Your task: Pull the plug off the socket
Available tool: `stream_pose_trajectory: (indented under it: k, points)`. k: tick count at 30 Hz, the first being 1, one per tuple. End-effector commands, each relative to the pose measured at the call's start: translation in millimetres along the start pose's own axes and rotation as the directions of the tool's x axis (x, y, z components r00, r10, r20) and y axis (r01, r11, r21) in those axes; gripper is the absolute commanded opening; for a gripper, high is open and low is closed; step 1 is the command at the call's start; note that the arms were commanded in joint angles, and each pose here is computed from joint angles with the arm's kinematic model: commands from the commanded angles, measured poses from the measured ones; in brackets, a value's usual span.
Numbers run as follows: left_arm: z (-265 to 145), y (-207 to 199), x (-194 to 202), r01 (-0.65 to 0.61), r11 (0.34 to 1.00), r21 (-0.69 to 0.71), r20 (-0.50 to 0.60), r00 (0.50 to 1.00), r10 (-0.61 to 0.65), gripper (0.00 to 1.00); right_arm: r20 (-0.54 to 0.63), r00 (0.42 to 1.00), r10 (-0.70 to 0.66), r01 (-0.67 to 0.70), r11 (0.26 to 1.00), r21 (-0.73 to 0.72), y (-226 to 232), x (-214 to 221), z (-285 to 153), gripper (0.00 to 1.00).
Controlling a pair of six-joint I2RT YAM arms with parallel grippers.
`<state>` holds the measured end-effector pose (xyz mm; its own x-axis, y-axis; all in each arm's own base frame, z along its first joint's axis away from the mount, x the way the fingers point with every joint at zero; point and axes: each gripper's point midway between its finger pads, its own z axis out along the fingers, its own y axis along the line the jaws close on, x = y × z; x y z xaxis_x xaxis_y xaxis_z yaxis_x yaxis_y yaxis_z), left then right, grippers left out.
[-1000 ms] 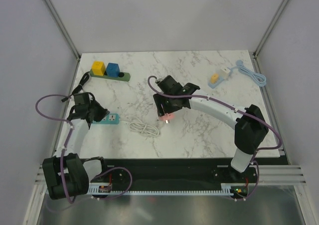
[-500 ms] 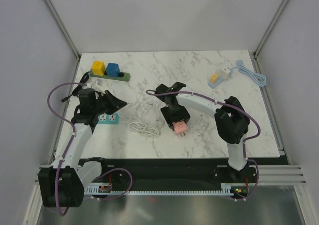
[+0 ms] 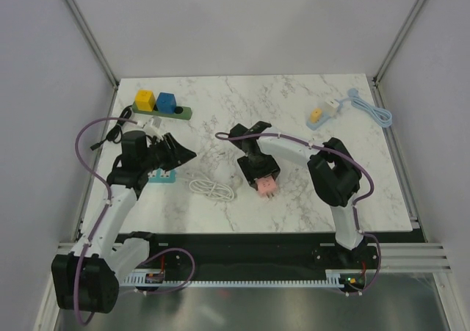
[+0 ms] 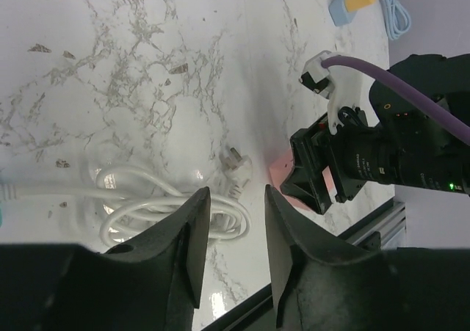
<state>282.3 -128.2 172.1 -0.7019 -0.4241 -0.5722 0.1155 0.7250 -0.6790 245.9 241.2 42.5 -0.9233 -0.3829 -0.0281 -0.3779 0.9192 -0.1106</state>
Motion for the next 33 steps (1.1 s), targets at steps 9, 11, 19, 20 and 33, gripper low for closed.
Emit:
stream_pose_trajectory:
  k: [9,11,19,20,33]
  points:
    - [-34.0,-12.5,-6.7,-0.079,0.997,-0.023,0.085,0.993,0.081,0.63,0.267,0.962,-0.055,0.037,0.997,0.073,-21.3,-45.6,-43.3,0.98]
    - [-37.2,-10.1,-3.0,-0.080,0.996,-0.030,0.093,0.992,0.083,0.63,0.328,0.943,-0.053,0.035,0.998,0.060,-20.2,-53.2,-55.0,0.98]
    - [-47.6,-12.7,13.1,-0.024,1.000,-0.009,0.086,0.996,0.025,0.62,0.544,0.838,-0.034,0.125,0.984,-0.131,25.2,-66.3,-88.9,0.98]
    - [-48.6,-14.6,12.7,-0.024,1.000,-0.003,0.087,0.996,0.024,0.62,0.559,0.828,-0.041,0.134,0.983,-0.127,28.5,-69.0,-90.0,0.98]
    - [-49.2,-29.9,-24.1,-0.051,0.998,-0.034,0.115,0.992,0.054,0.59,0.937,0.312,-0.155,0.417,0.909,0.012,121.5,-183.5,-133.1,0.98]
